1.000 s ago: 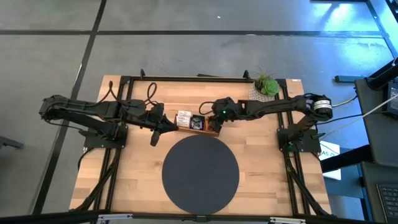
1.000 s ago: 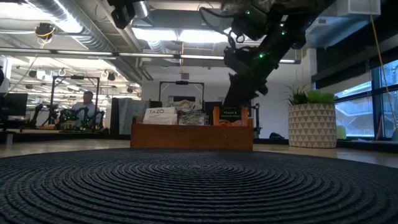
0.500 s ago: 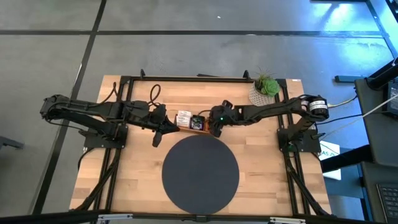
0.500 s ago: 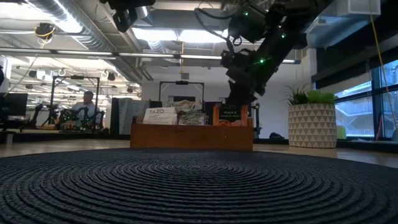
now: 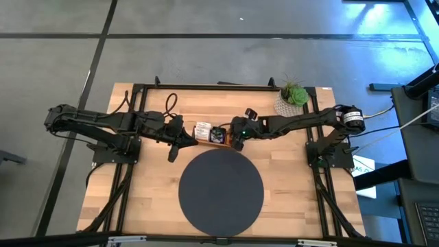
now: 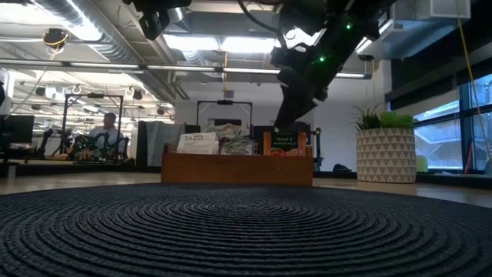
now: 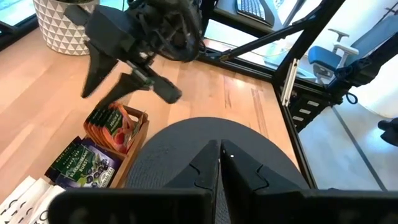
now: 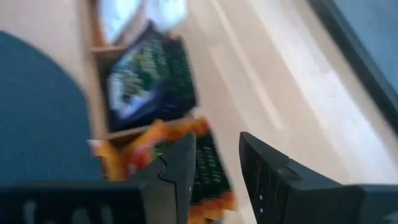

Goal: Pick & Place Tea
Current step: Adjust the orange tea bags in the wooden organizer

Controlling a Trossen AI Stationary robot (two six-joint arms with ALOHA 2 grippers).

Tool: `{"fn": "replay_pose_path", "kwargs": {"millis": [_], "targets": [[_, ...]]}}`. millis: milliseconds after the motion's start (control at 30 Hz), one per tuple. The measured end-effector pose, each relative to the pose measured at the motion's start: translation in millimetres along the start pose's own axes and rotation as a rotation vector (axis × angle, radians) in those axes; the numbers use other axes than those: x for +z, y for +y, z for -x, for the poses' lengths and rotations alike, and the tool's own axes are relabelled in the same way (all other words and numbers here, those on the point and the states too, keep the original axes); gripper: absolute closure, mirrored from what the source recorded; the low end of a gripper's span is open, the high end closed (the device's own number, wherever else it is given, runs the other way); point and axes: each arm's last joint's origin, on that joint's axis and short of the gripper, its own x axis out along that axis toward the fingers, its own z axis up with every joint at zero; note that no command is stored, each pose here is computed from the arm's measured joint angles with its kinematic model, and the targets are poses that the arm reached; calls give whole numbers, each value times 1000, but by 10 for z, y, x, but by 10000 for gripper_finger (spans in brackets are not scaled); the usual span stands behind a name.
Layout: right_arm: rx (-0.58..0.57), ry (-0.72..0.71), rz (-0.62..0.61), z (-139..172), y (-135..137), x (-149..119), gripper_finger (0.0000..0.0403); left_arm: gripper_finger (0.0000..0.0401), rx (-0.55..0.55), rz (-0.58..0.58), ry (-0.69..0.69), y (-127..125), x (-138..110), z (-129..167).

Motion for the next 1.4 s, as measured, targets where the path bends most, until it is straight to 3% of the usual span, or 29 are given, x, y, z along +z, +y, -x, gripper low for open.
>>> {"fn": "replay_pose_path", "kwargs": {"millis": [167,867,1233,1400], "targets": [[-56,15,9,-11,-11,-50,276,390,0,1,0,0,0,0],[28,29,30,-58,287,-210,276,386,1,-15,6,1,-7,1],[-100,-23,18,94,209,-56,276,387,2,-15,7,1,-8,1],[-84,-88,-59,80,236,7,276,387,1,-15,7,-1,-10,0]]}}
